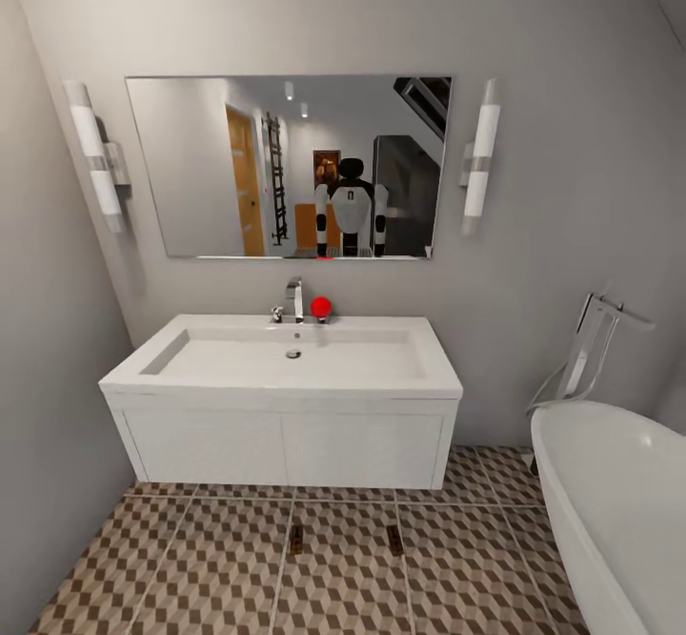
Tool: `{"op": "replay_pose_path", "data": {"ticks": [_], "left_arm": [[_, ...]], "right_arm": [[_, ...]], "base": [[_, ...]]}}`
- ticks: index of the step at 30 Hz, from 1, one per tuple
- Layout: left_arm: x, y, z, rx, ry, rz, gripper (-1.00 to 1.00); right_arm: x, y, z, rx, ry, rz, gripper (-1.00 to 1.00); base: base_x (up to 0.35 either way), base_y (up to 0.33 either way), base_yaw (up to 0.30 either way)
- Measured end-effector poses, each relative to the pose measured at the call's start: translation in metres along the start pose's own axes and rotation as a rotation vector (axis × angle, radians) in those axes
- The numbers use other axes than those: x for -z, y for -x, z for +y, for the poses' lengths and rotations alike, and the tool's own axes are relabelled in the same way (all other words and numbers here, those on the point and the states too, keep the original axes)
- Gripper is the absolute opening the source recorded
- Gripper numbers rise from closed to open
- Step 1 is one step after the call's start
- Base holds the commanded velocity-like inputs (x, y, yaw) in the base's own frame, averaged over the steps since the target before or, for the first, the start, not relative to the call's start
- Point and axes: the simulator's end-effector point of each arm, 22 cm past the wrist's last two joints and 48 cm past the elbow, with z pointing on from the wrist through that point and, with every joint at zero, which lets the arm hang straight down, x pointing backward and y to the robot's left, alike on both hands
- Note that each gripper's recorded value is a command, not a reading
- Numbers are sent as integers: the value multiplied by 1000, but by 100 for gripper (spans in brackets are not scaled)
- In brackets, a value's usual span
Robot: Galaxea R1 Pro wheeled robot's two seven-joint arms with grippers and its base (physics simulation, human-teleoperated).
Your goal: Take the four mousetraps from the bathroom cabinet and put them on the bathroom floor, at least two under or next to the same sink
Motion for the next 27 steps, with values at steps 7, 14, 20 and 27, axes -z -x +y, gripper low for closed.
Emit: {"op": "replay_pose_path", "data": {"ticks": [7,14,20,27], "left_arm": [[0,0,-1,0,-1,1,100],[0,-1,-2,0,-3,3,100],[0,-1,-3,0,-3,4,100],[0,-2,-5,-1,-6,5,100]], "right_arm": [[0,0,-1,1,0,0,100],[0,0,-1,1,-1,0,100],[0,0,-1,2,-1,-1,100],[0,0,0,2,0,-3,100]], "base": [[0,0,0],[0,0,0],[0,0,0],[0,0,0]]}}
